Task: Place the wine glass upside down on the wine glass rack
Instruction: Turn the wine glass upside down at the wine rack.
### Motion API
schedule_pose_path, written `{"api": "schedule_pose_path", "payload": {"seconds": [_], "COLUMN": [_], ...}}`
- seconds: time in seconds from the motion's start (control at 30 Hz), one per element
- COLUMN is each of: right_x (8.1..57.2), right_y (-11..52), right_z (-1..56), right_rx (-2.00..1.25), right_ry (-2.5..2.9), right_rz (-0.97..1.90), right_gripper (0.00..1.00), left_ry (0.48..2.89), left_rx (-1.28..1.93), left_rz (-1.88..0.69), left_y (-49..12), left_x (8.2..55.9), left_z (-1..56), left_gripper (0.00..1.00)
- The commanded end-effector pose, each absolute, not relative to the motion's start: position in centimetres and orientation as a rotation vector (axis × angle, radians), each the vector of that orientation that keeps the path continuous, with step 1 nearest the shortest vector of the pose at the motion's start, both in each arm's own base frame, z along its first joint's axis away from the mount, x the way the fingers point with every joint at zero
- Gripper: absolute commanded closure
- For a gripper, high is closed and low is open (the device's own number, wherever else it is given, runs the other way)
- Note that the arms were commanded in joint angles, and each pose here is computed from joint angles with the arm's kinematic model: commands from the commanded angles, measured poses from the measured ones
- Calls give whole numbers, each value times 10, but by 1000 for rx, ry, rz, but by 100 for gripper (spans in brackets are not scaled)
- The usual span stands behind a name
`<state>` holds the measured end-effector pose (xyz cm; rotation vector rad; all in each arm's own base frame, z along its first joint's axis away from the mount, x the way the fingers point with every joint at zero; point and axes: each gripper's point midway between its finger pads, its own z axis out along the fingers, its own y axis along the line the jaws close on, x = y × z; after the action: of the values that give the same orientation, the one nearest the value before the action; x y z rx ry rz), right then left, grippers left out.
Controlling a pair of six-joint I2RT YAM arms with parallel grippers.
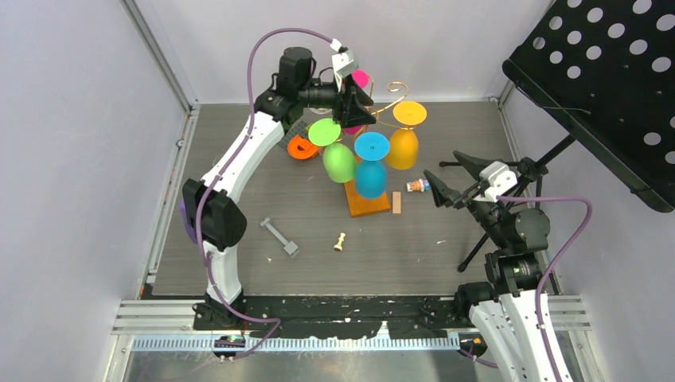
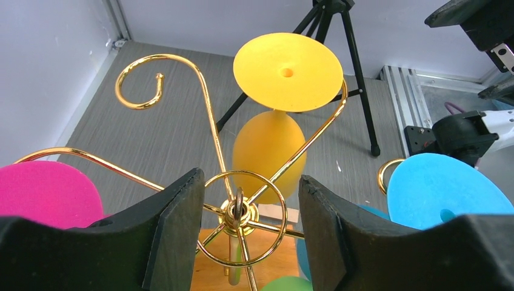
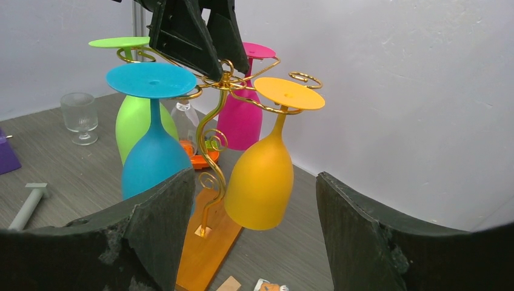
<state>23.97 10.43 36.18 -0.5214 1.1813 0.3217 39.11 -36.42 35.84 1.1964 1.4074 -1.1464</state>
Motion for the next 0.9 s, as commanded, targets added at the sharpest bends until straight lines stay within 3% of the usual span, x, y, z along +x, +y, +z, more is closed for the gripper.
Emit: {"api": "schedule_pose_path", "payload": {"seconds": [0.0,0.87], "right_x": [234,235], "right_y": [104,104], "right_z": [373,367], "right_rx": [-523,-518], "right_ry": [1138,1154], "right_rz": [308,313], "right_gripper": [21,21], "left_ry": [1323,1279], "left_rx": [1178,1074], "left_rz": [-1114,-1069], "left_y": [-359,-357], "left_x": [384,391], "left_z": [394,412], "left_gripper": [41,31]}}
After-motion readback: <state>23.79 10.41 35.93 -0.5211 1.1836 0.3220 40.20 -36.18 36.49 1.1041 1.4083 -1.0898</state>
